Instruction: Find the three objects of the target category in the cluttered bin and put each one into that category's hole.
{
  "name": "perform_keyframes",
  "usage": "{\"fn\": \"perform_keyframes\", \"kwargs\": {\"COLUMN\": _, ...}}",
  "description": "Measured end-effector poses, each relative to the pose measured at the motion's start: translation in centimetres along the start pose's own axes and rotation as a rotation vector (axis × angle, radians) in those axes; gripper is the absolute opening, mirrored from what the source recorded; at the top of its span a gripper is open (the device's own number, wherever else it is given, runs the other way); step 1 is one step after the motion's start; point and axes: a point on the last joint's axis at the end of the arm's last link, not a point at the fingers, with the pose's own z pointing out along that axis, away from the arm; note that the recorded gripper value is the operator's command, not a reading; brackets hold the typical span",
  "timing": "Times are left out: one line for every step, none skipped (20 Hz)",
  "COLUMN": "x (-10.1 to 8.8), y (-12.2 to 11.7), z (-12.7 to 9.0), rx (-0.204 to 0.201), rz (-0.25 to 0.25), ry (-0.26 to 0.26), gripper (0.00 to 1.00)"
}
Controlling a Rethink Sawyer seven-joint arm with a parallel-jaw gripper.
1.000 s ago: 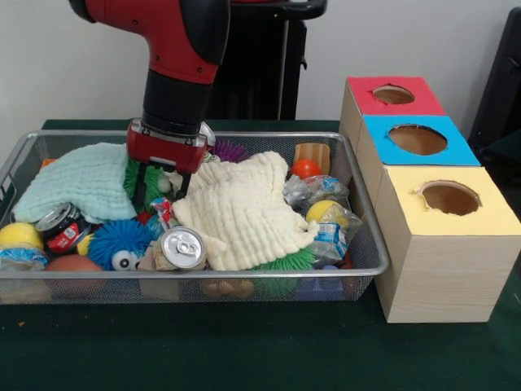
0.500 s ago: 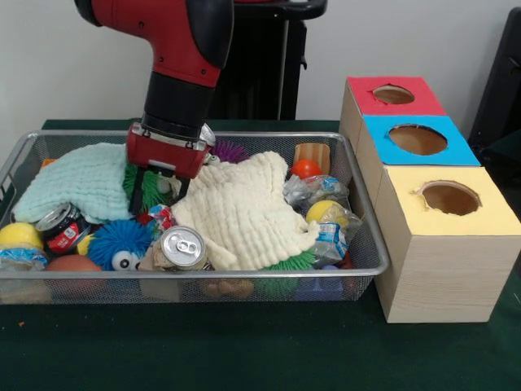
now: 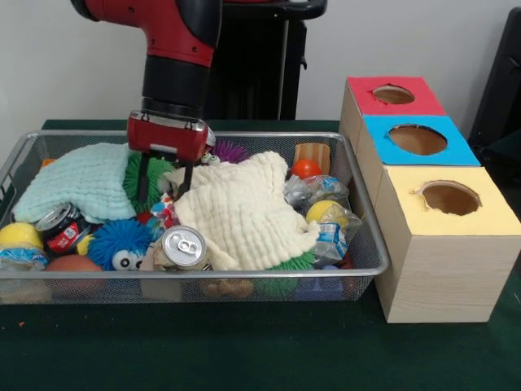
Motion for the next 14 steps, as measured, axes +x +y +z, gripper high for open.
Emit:
{"fn": "perform_keyframes", "kwargs": {"x": 0.0, "y": 0.3, "z": -0.2, "rx": -0.014, "rz": 0.012, "ry": 0.001, "gripper": 1.0}}
{"fn": "perform_keyframes", "kwargs": {"x": -0.1, "y": 0.7, "z": -0.3, "rx": -0.035, "rz": 0.027, "ry": 0.003, "gripper": 1.0}}
{"fn": "perform_keyframes", "kwargs": {"x": -0.1, "y": 1.1, "z": -0.4, "rx": -0.057, "rz": 0.044, "ry": 0.008, "gripper": 1.0}}
{"fn": "perform_keyframes", "kwargs": {"x": -0.1, "y": 1.7, "z": -0.4, "rx": -0.086, "rz": 0.064, "ry": 0.014, "gripper": 1.0}}
{"fn": "perform_keyframes", "kwargs": {"x": -0.1, "y": 2.4, "z": -0.4, "rx": -0.12, "rz": 0.085, "ry": 0.024, "gripper": 1.0}}
{"fn": "perform_keyframes", "kwargs": {"x": -0.1, "y": 2.7, "z": -0.4, "rx": -0.134, "rz": 0.093, "ry": 0.028, "gripper": 1.0}}
{"fn": "perform_keyframes", "kwargs": {"x": -0.1, "y": 3.1, "z": -0.4, "rx": -0.152, "rz": 0.102, "ry": 0.032, "gripper": 1.0}}
{"fn": "perform_keyframes", "kwargs": {"x": -0.1, "y": 3.7, "z": -0.3, "rx": -0.176, "rz": 0.111, "ry": 0.035, "gripper": 1.0}}
{"fn": "perform_keyframes", "kwargs": {"x": -0.1, "y": 4.2, "z": -0.2, "rx": -0.191, "rz": 0.114, "ry": 0.035, "gripper": 1.0}}
{"fn": "perform_keyframes", "kwargs": {"x": -0.1, "y": 5.2, "z": 0.0, "rx": -0.218, "rz": 0.115, "ry": 0.033, "gripper": 1.0}}
{"fn": "perform_keyframes", "kwargs": {"x": -0.1, "y": 5.6, "z": 0.1, "rx": -0.226, "rz": 0.114, "ry": 0.032, "gripper": 1.0}}
{"fn": "perform_keyframes", "kwargs": {"x": 0.0, "y": 6.2, "z": 0.2, "rx": -0.24, "rz": 0.109, "ry": 0.029, "gripper": 1.0}}
{"fn": "perform_keyframes", "kwargs": {"x": 0.1, "y": 6.5, "z": 0.2, "rx": -0.245, "rz": 0.107, "ry": 0.027, "gripper": 1.0}}
{"fn": "perform_keyframes", "kwargs": {"x": 0.1, "y": 7.3, "z": 0.3, "rx": -0.263, "rz": 0.097, "ry": 0.011, "gripper": 1.0}}
